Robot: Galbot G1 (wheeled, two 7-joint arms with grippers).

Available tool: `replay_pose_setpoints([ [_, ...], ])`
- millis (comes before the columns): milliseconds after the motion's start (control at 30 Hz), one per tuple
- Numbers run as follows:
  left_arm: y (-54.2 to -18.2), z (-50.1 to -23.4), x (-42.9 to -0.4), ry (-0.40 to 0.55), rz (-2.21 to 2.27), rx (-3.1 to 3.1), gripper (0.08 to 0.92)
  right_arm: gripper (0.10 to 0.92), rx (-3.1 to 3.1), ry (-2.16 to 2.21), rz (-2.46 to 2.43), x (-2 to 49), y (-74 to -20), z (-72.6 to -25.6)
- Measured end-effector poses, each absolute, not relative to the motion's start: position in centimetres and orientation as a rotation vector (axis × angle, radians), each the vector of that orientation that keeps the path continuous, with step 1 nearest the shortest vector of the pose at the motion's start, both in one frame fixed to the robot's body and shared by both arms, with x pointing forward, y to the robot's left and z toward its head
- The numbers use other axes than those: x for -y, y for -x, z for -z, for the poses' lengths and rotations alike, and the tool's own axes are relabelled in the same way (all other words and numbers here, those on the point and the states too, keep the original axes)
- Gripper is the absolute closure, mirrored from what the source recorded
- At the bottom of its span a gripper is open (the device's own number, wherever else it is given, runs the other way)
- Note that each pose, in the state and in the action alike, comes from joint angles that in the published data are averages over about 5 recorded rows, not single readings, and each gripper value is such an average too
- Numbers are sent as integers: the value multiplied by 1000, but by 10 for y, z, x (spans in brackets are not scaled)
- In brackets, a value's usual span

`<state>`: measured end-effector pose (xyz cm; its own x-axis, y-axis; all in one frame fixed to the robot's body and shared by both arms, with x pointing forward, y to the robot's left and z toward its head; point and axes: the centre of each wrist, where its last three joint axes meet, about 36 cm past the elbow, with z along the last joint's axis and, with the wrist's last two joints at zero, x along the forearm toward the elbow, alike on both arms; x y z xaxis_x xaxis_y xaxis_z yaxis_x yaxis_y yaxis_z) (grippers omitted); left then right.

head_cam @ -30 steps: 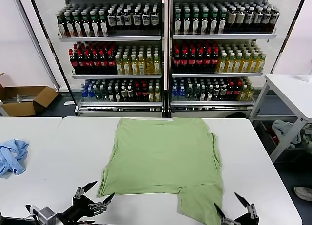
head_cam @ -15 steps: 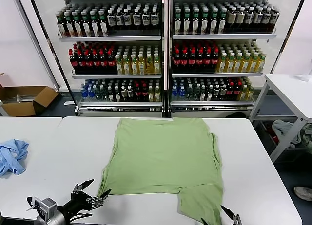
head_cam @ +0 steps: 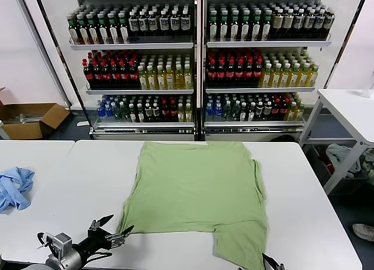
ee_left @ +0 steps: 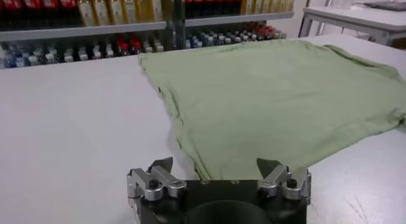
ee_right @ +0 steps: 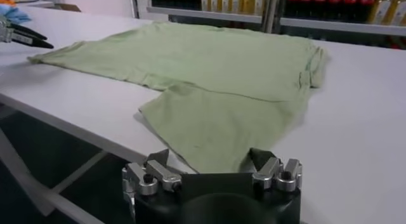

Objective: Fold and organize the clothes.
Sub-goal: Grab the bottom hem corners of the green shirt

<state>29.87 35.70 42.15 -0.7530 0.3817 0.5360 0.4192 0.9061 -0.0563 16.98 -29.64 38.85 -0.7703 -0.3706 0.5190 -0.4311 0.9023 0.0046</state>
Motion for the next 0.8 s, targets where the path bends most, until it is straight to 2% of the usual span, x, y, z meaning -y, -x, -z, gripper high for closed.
replay_pose_setpoints([
  [533, -297, -409, -352, 595, 73, 2484, 185, 680, 2515, -582, -118, 291, -168, -383],
  [800, -294, -407, -351, 615, 63, 2482, 424, 895, 2518, -584, -98, 291, -168, -385],
])
